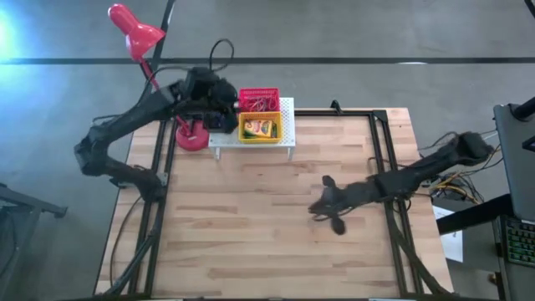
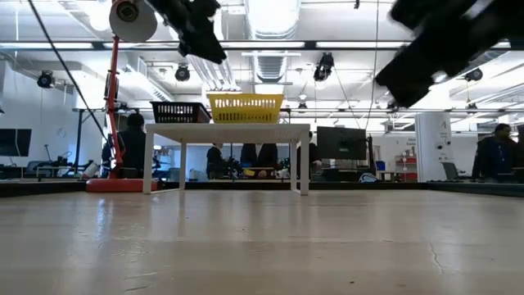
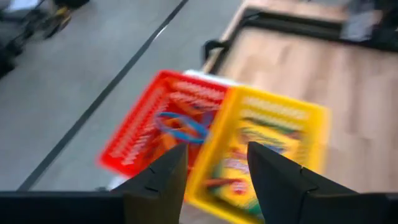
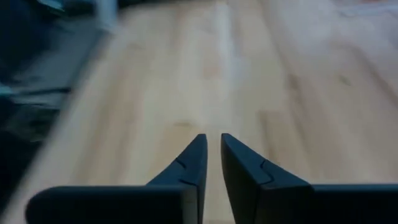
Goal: Pick & Place Office Desk Supplies
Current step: Return to Home Position
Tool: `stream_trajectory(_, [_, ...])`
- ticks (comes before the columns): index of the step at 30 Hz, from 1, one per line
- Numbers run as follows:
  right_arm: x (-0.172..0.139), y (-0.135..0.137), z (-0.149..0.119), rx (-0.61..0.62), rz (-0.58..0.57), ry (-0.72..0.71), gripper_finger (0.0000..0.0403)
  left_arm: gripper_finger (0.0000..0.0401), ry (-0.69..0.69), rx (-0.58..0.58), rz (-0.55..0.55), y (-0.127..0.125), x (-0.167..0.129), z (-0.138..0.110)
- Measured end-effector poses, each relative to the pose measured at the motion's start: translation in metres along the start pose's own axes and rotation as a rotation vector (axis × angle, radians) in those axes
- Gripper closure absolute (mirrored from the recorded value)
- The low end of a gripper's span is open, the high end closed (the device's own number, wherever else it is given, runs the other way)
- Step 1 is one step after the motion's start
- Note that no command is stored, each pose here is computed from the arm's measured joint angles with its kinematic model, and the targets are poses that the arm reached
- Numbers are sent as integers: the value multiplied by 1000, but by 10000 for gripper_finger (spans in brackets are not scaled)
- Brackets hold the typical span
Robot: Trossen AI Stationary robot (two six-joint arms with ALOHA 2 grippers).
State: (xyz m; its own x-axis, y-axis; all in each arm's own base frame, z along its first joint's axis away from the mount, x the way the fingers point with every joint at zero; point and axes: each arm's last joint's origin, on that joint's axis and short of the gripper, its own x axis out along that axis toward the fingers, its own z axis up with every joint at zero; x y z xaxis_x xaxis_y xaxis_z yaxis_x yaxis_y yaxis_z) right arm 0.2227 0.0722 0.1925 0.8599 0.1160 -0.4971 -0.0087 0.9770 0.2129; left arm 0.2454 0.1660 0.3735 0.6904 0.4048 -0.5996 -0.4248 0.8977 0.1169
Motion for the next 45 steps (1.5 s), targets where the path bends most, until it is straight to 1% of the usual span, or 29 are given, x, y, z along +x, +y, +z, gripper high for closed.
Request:
stream_trajectory(2, [-15,-4,-6,5,88,-54,366,236,-52,10,-39,-13,-4,-9])
stream_trajectory(7, [-50,-16,-20,25,137,-171,379,242,-191,22,-104,-42,-10,-35])
stream_trajectory(11, [-71,-24,-33,52,174,-267,384,242,-264,26,-160,-61,-14,-55])
stream_trajectory(16, [-84,-33,-51,99,214,-357,385,243,-290,0,-193,-71,-17,-74])
stream_trajectory(21, [-87,-41,-72,83,246,-433,385,243,-286,-36,-202,-72,-18,-84])
stream_trajectory(25, [-91,-41,-74,12,287,-443,385,243,-287,-37,-202,-72,-19,-86])
stream_trajectory(28, [-95,-38,-73,-92,363,-464,385,243,-283,-35,-203,-72,-18,-86])
stream_trajectory(30, [-96,-38,-76,-126,397,-439,385,243,-288,-32,-202,-72,-18,-86])
stream_trajectory(32, [-96,-39,-79,-93,404,-404,385,243,-288,-32,-202,-72,-18,-86])
stream_trajectory(35, [-96,-39,-80,32,422,-366,385,243,-289,-32,-202,-72,-18,-86])
stream_trajectory(37, [-95,-39,-81,86,430,-350,385,243,-286,-31,-202,-72,-18,-86])
stream_trajectory(42, [-95,-39,-81,90,430,-347,385,243,-282,-31,-202,-72,-18,-86])
stream_trajectory(45, [-95,-39,-81,56,423,-354,385,243,-283,-28,-202,-72,-18,-86])
